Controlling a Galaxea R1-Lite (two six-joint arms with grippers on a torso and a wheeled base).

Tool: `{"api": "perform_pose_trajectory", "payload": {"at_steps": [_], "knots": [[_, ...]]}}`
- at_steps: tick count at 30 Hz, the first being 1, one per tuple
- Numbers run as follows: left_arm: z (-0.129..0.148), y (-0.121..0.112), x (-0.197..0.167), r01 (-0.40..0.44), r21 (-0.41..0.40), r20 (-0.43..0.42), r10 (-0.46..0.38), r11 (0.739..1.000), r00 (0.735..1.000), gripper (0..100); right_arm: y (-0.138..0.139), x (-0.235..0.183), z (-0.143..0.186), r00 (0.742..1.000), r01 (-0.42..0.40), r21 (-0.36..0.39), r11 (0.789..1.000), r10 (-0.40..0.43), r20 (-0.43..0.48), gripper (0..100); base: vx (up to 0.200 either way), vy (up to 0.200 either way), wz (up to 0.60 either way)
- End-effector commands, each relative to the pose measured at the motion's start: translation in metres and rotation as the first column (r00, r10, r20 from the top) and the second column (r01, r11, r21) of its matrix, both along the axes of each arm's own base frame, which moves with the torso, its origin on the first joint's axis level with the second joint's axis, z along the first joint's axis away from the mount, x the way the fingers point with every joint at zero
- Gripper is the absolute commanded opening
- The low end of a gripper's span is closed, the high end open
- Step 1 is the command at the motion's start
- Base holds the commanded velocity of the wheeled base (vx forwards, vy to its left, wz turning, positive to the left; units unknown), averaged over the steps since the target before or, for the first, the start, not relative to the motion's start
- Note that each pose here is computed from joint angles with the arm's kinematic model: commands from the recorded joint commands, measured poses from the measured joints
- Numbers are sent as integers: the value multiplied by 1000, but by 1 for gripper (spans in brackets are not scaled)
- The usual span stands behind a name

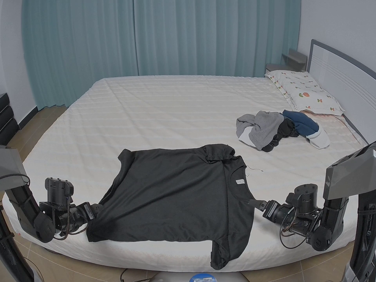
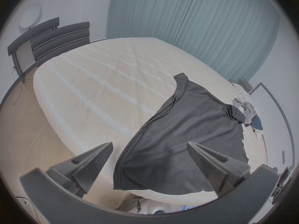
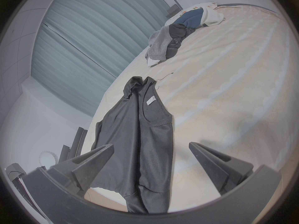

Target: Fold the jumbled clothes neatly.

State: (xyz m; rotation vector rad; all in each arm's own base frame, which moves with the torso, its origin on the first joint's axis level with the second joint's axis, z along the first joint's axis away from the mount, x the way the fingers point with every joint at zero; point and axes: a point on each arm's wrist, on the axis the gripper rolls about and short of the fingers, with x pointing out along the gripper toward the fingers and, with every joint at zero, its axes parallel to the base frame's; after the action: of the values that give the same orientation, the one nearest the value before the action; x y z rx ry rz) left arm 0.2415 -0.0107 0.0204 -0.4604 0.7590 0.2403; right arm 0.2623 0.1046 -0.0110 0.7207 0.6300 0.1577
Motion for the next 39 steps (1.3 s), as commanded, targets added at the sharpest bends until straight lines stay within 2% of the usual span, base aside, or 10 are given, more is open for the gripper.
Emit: {"api": "perform_pose_trajectory", "payload": {"at_steps": [1,7,16,23,31,34,39], "knots": [[0,3,1,-11,-3,1,11,1000,1000,100,0,0,0,1000,-1,1,1000,1,3,100,0,200,0],[0,3,1,-11,-3,1,11,1000,1000,100,0,0,0,1000,-1,1,1000,1,1,100,0,200,0],[0,3,2,-5,-11,4,5,1000,1000,100,0,0,0,1000,-1,1,1000,1,1,100,0,0,0],[5,7,12,-54,-128,44,60,990,997,100,0,0,0,1000,-1,1,1000,1,3,100,29,0,0],[3,7,17,-53,-138,47,60,989,997,100,1,0,0,1000,-3,1,1000,3,1,100,200,0,0],[5,7,24,-54,-149,64,64,987,996,100,1,0,0,1000,-3,1,1000,3,3,100,0,0,0],[8,5,45,-101,-237,99,128,966,987,100,1,0,0,1000,-3,1,1000,3,1,100,0,0,0]]}}
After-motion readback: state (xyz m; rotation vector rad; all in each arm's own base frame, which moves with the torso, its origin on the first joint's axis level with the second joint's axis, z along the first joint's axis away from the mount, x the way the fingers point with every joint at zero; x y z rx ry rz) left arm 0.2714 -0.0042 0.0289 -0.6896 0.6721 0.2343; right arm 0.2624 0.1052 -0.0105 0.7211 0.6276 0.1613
